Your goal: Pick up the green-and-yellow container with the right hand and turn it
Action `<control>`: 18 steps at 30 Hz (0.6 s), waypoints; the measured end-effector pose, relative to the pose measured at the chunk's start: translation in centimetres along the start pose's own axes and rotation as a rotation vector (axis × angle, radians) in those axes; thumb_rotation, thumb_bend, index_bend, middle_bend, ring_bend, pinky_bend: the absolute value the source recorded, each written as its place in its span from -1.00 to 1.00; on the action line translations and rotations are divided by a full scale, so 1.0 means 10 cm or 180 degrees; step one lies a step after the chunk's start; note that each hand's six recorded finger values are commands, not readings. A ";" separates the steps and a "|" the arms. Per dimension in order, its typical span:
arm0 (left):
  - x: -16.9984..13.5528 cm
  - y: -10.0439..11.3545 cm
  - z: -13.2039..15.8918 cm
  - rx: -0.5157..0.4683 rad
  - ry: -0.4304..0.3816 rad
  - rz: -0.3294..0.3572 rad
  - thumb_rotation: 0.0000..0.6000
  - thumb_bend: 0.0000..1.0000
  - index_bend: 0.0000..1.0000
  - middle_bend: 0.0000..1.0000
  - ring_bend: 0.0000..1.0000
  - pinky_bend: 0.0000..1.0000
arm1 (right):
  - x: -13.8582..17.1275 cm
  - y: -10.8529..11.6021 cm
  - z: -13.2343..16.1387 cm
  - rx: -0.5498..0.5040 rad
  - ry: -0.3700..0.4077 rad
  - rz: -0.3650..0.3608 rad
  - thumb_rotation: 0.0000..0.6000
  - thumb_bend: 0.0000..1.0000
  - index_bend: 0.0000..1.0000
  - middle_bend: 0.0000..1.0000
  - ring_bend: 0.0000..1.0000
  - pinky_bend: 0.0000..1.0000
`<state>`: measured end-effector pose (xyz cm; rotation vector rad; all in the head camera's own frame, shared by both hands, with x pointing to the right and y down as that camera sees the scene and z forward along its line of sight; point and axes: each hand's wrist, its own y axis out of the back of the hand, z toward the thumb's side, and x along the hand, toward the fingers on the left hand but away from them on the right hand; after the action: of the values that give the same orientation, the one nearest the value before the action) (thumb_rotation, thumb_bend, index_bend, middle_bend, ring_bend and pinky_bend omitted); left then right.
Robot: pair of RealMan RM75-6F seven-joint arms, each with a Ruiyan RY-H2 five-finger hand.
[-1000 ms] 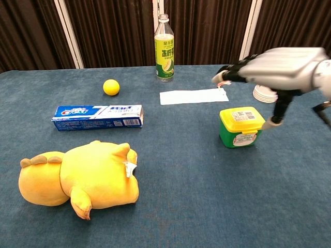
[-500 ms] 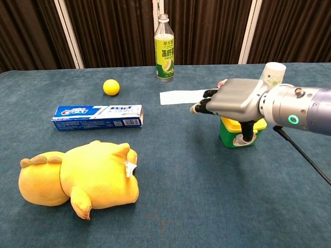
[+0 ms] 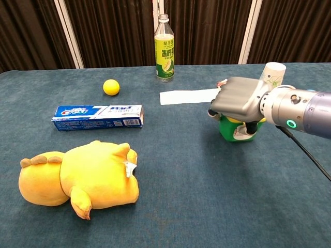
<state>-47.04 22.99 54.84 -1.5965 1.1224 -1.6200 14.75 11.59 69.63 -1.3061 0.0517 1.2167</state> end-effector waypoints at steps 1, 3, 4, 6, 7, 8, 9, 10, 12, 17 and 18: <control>0.00 0.00 0.00 -0.0003 -0.0002 -0.0005 1.00 -1.00 -1.00 -1.00 -1.00 -1.00 | 0.01 0.02 -0.02 -0.0055 -0.0008 -0.0040 1.00 -0.02 -0.25 -0.03 -0.04 0.49; 0.00 0.00 0.01 -0.0007 -0.0009 -0.0010 1.00 -1.00 -1.00 -1.00 -1.00 -1.00 | 0.02 0.06 -0.06 -0.0165 -0.0024 -0.0106 1.00 -0.02 -0.24 -0.03 -0.04 0.49; 0.00 0.00 0.01 -0.0009 -0.0014 -0.0009 1.00 -1.00 -1.00 -1.00 -1.00 -1.00 | 0.03 0.08 -0.09 -0.0259 -0.0039 -0.0153 1.00 -0.01 -0.24 -0.03 -0.04 0.49; -0.01 0.00 0.02 -0.0008 -0.0020 -0.0002 1.00 -1.00 -1.00 -1.00 -1.00 -1.00 | 0.06 0.12 -0.15 -0.0440 -0.0066 -0.0221 1.00 0.00 -0.23 -0.02 -0.04 0.49; -0.01 0.01 0.02 -0.0003 -0.0024 0.0004 1.00 -1.00 -1.00 -1.00 -1.00 -1.00 | 0.07 0.14 -0.19 -0.0589 -0.0086 -0.0264 1.00 0.00 -0.22 -0.02 -0.04 0.49; -0.01 0.01 0.02 0.0000 -0.0028 0.0008 1.00 -1.00 -1.00 -1.00 -1.00 -1.00 | 0.09 0.15 -0.22 -0.0713 -0.0102 -0.0298 1.00 0.00 -0.22 -0.02 -0.04 0.49; -0.02 0.01 0.03 0.0001 -0.0033 0.0008 1.00 -1.00 -1.00 -1.00 -1.00 -1.00 | 0.10 0.16 -0.25 -0.0844 -0.0118 -0.0332 1.00 0.00 -0.21 -0.03 -0.04 0.49; -0.02 0.00 0.03 -0.0001 -0.0041 0.0007 1.00 -1.00 -1.00 -1.00 -1.00 -1.00 | 0.12 0.16 -0.30 -0.1023 -0.0137 -0.0380 1.00 0.00 -0.20 -0.03 -0.04 0.49; -0.02 0.00 0.04 -0.0006 -0.0053 0.0002 1.00 -1.00 -1.00 -1.00 -1.00 -1.00 | 0.15 0.17 -0.36 -0.1292 -0.0157 -0.0454 1.00 0.00 -0.20 -0.03 -0.04 0.49; -0.02 -0.01 0.07 -0.0014 -0.0080 -0.0016 1.00 -1.00 -1.00 -1.00 -1.00 -1.00 | 0.26 0.13 -0.52 -0.2014 -0.0176 -0.0673 1.00 0.00 -0.20 -0.03 -0.04 0.49; -0.02 -0.01 0.07 -0.0015 -0.0082 -0.0019 1.00 -1.00 -1.00 -1.00 -1.00 -1.00 | 0.28 0.12 -0.55 -0.2140 -0.0179 -0.0711 1.00 -0.01 -0.20 -0.03 -0.04 0.49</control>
<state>-46.32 23.15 54.76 -1.6207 1.1101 -1.5970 18.32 9.11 65.13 -1.7936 -0.5740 1.1131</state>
